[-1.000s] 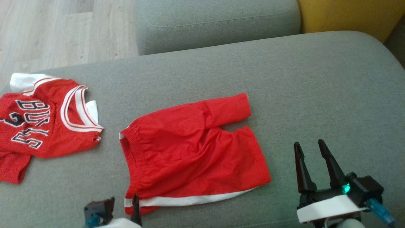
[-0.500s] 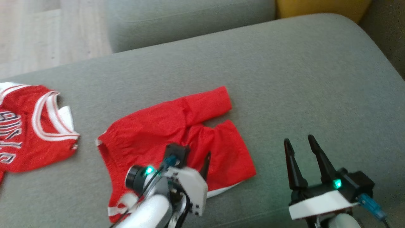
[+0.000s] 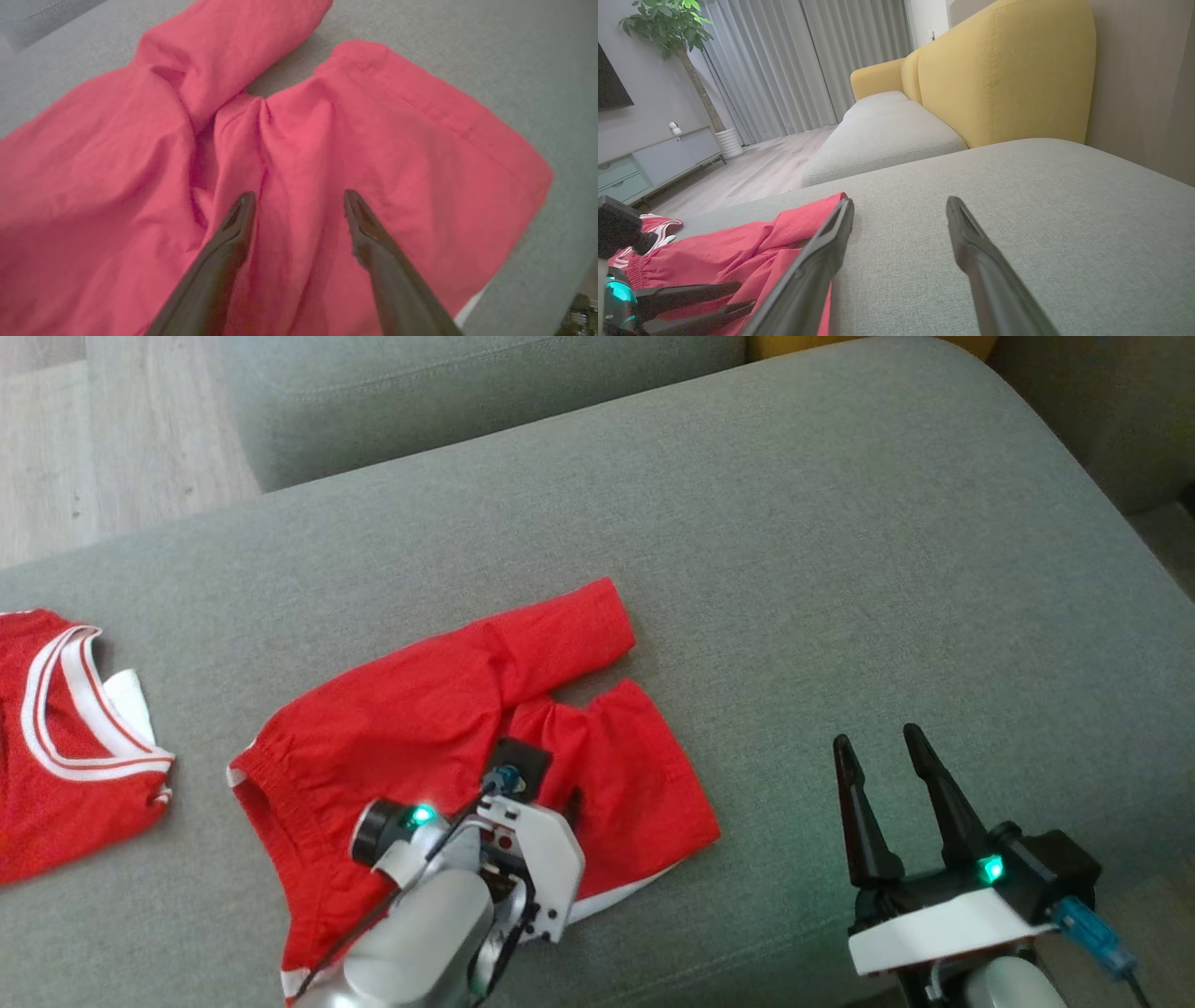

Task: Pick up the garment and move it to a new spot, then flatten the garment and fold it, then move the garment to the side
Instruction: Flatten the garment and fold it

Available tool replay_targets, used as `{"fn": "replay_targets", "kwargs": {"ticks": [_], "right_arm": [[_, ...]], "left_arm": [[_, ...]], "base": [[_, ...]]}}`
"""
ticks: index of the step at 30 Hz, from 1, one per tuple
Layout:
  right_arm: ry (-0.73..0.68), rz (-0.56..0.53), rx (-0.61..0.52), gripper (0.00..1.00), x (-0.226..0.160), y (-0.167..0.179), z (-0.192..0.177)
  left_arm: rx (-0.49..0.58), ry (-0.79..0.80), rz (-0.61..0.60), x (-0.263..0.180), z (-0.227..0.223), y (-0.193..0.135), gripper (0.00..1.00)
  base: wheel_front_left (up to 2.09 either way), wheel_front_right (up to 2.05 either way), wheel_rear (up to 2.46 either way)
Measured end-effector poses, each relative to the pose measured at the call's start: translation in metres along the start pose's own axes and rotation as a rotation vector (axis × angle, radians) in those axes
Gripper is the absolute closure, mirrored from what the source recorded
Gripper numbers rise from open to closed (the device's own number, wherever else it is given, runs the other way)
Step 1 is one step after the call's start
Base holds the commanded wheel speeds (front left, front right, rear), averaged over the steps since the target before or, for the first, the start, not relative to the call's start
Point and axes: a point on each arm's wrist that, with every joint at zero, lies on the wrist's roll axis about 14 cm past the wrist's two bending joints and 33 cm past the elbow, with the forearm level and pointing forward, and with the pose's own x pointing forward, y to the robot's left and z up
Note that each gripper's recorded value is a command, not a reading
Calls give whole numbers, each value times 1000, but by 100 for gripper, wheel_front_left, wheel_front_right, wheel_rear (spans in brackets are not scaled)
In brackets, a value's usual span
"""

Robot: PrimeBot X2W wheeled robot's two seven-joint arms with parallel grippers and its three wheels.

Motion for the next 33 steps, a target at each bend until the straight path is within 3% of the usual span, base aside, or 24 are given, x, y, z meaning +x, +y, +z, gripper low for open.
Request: {"fn": "replay_targets", "kwargs": {"ticks": [2,3,4,5,12,20,25,26,27,28,33], "right_arm": [[2,0,0,0,0,0,-1],[2,2,0,0,0,1,-1],[1,3,1,0,1,1,0],[1,3,0,0,1,1,0],[-1,7,-1,0,5,1,0],[7,11,8,0,6,3,-2],[12,11,7,0,7,3,-4],[14,11,7,0,7,3,-4],[15,11,7,0,7,3,-4],[16,11,7,0,8,3,-4],[-3,7,4,0,7,0,1]], "left_arm": [[10,4,13,3,-1,5,3],[10,6,14,4,-1,7,54],[9,11,9,5,-1,8,85],[4,12,4,6,0,7,100],[-10,-14,9,7,0,9,100],[-27,-88,184,11,16,54,100],[-19,-75,210,13,8,64,99],[-21,-73,204,13,6,63,61],[-16,-73,200,13,4,63,12],[-22,-74,194,14,4,62,0],[-103,-188,219,7,28,63,0]], "base": [[0,0,0],[0,0,0],[0,0,0],[0,0,0],[0,0,0],[0,0,0],[0,0,0],[0,0,0],[0,0,0],[0,0,0],[0,0,0]]}}
